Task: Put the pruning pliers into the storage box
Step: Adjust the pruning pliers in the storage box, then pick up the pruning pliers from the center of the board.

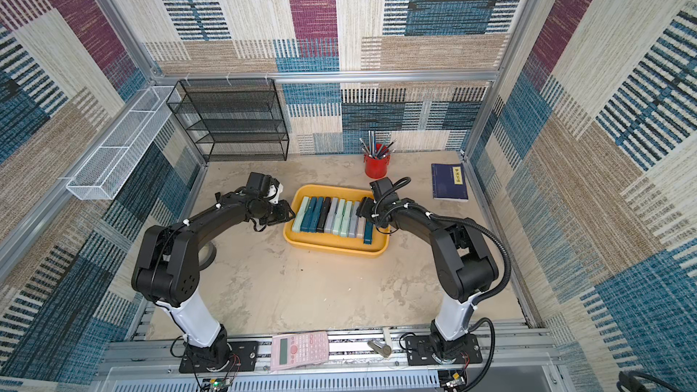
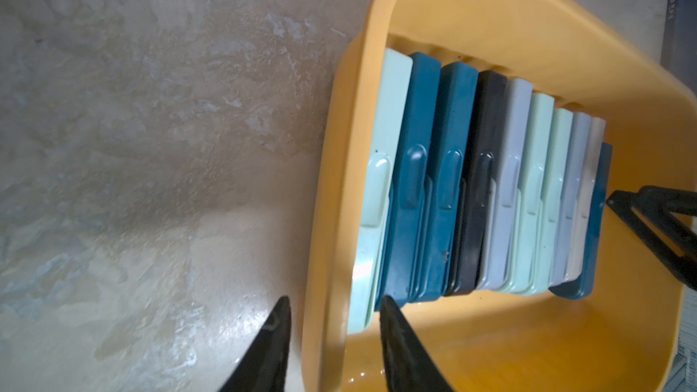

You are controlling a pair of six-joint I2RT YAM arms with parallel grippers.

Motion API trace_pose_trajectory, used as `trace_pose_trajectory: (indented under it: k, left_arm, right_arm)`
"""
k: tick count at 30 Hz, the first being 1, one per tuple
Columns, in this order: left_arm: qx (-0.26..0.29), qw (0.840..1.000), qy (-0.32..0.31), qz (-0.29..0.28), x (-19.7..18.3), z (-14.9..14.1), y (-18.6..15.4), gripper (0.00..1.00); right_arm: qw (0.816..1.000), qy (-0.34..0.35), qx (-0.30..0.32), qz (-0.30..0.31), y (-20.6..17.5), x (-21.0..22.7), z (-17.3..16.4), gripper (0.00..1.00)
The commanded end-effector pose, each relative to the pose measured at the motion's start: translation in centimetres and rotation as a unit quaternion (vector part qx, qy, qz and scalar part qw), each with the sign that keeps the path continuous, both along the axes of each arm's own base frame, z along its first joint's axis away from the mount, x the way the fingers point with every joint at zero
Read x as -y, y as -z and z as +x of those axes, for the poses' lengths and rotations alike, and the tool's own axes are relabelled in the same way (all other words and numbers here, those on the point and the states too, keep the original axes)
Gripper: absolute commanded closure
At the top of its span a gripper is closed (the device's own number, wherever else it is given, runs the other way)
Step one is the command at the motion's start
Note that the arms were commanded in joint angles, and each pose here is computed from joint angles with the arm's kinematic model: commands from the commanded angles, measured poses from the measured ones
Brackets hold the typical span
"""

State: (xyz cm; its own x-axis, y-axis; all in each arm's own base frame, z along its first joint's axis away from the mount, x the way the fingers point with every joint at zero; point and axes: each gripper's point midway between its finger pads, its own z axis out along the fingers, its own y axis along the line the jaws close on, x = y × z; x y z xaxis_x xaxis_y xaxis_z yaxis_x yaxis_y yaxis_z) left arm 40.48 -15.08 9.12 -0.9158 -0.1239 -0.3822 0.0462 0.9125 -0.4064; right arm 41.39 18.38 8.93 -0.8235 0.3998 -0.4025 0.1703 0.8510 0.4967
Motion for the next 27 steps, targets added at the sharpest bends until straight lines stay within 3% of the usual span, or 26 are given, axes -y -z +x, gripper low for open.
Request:
trace_pose_trajectory:
  k: [1, 6, 13, 17, 27]
  left_arm:
    - [0.010, 1.000, -0.017, 0.020, -1.5, -0.1, -1.1, 0.53]
    - [0.033, 0.997, -0.054, 0.042, -4.4, 0.0, -3.4, 0.48]
    - [0.046, 0.974, -0.192, 0.115, -15.0, -0.8, -5.3, 0.45]
    - [0.030, 0.958, -0.241, 0.149, -19.8, -1.2, -4.7, 0.41]
    - [-0.035, 0.947, -0.241, 0.211, -24.5, 0.5, -0.8, 0.40]
  right_arm:
    - [0.999, 0.007, 0.035, -0.031, -1.5, 2.0, 0.8, 0.30]
    - [0.995, 0.017, 0.075, -0.062, -3.6, 5.2, 1.5, 0.29]
    - [0.984, 0.005, 0.167, -0.069, -7.5, 5.9, 2.1, 0.29]
    - [0.979, -0.023, 0.196, -0.049, -8.6, 4.7, 2.3, 0.29]
    - [0.980, -0.047, 0.190, -0.023, -7.3, 3.6, 2.1, 0.30]
